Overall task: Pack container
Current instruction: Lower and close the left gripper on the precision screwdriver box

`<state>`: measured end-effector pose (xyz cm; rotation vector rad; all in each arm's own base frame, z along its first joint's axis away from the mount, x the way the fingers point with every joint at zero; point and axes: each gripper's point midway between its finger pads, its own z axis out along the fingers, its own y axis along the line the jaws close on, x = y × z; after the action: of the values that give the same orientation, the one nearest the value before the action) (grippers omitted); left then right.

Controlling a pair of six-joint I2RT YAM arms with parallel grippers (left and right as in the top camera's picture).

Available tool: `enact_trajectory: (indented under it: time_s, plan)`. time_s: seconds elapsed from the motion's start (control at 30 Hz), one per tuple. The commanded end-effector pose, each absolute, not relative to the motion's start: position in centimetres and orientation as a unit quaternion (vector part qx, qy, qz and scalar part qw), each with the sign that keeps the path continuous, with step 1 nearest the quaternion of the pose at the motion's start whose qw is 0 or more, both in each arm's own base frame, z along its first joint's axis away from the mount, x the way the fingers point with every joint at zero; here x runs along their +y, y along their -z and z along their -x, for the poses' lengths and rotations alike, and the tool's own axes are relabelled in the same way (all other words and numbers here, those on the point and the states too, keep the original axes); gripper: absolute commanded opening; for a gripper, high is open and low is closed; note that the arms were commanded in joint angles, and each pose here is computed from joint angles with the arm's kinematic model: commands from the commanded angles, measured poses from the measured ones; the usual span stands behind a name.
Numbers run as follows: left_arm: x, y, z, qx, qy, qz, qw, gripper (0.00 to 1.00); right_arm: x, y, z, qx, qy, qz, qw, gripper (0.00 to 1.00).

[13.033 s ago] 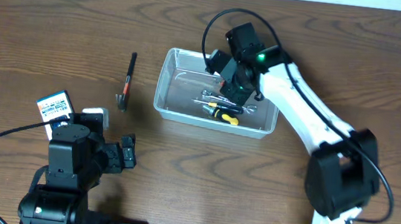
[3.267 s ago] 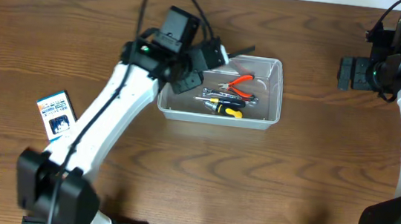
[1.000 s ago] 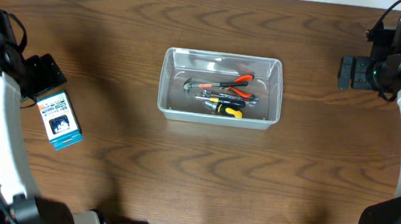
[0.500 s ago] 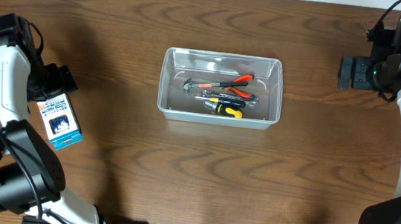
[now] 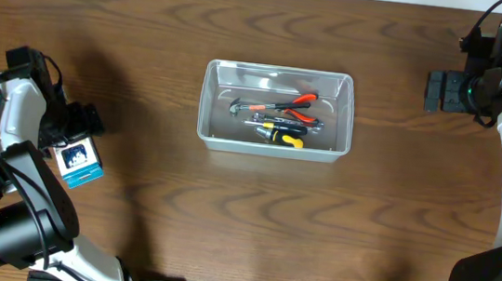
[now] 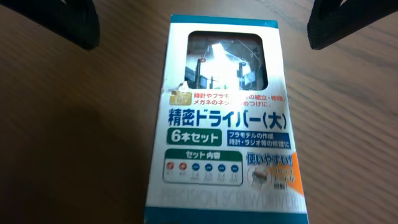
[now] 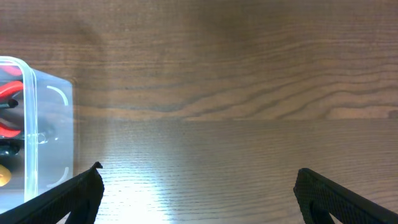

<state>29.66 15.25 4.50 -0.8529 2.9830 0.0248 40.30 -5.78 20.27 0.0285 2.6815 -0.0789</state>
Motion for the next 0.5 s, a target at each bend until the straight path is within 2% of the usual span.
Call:
enact_trajectory:
  time_s: [0.0,0.47]
  plan:
    - [15.4,-4.3,-29.6,0.962,-0.002,0.271,0.022,0.98,-6.4,-20.3,-40.3,0.973,0.035,-0.01,0.227,0.99]
    - [16.1,-3.2,-30.0,0.965,-0.002,0.258,0.045,0.98,-6.4,-20.2,-40.1,0.974,0.035,-0.01,0.223,0.99]
